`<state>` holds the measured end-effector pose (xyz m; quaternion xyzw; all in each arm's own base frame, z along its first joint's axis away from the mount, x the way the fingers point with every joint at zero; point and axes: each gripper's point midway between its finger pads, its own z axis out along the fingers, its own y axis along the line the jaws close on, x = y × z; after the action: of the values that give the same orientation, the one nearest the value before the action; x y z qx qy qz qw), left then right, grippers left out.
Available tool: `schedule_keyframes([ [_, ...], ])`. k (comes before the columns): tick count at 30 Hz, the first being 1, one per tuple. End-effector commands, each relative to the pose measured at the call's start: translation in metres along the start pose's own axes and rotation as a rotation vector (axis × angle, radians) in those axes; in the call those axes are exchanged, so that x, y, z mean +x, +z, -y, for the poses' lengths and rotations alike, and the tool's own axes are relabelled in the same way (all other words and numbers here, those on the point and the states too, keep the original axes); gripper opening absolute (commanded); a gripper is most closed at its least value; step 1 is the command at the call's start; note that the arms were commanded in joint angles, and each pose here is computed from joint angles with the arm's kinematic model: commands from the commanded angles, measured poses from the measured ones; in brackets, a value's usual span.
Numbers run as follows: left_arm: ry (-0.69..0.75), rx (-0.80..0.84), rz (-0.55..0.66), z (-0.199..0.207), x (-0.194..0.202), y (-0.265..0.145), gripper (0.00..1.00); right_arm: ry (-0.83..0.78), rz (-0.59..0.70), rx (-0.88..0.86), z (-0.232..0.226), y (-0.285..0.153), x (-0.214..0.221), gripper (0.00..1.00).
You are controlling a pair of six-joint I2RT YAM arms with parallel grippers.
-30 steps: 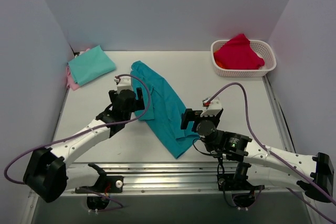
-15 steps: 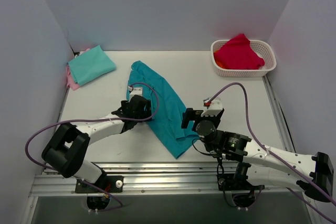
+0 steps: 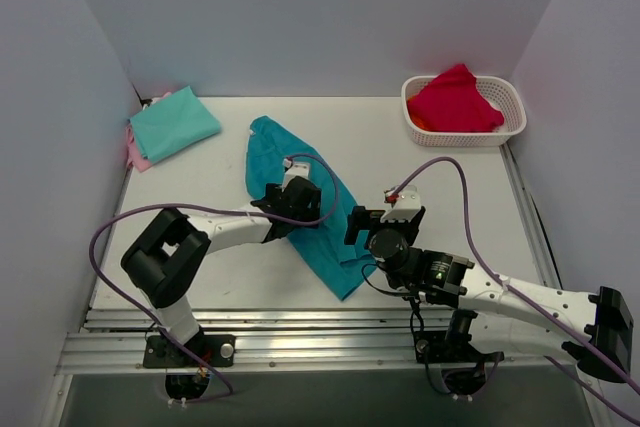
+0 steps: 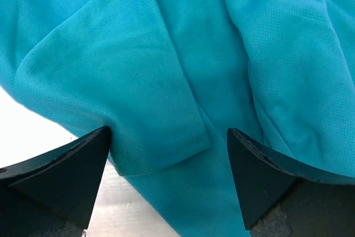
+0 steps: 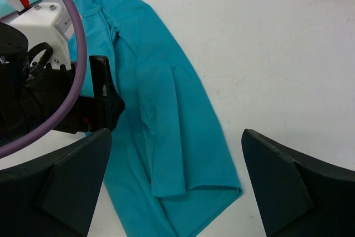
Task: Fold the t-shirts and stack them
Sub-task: Flatten out the tshirt
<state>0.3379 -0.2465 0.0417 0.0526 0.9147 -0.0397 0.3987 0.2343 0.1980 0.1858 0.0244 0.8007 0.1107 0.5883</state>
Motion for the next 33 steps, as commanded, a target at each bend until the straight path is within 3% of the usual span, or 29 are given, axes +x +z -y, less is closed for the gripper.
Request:
schedule_keyframes([
  [1, 0.023, -0.069, 0.053, 0.000, -0.021, -0.011, 0.95, 0.019, 0.037, 0.038, 0.006, 0.001, -0.007, 1.00],
  [5, 0.050, -0.157, 0.125, -0.007, -0.043, -0.039, 0.95, 0.018, 0.034, 0.034, 0.004, 0.002, -0.006, 1.00],
  [12, 0.041, -0.137, 0.227, 0.001, -0.077, -0.080, 0.94, 0.014, 0.027, 0.032, 0.001, 0.004, -0.004, 1.00],
  [26, 0.078, -0.109, 0.084, 0.038, -0.029, 0.011, 0.94, 0.007, 0.021, 0.040, 0.004, 0.006, -0.001, 1.00],
  [33, 0.052, -0.094, 0.076, 0.039, -0.030, 0.026, 0.94, 0.004, 0.019, 0.043, 0.006, 0.006, 0.000, 1.00],
])
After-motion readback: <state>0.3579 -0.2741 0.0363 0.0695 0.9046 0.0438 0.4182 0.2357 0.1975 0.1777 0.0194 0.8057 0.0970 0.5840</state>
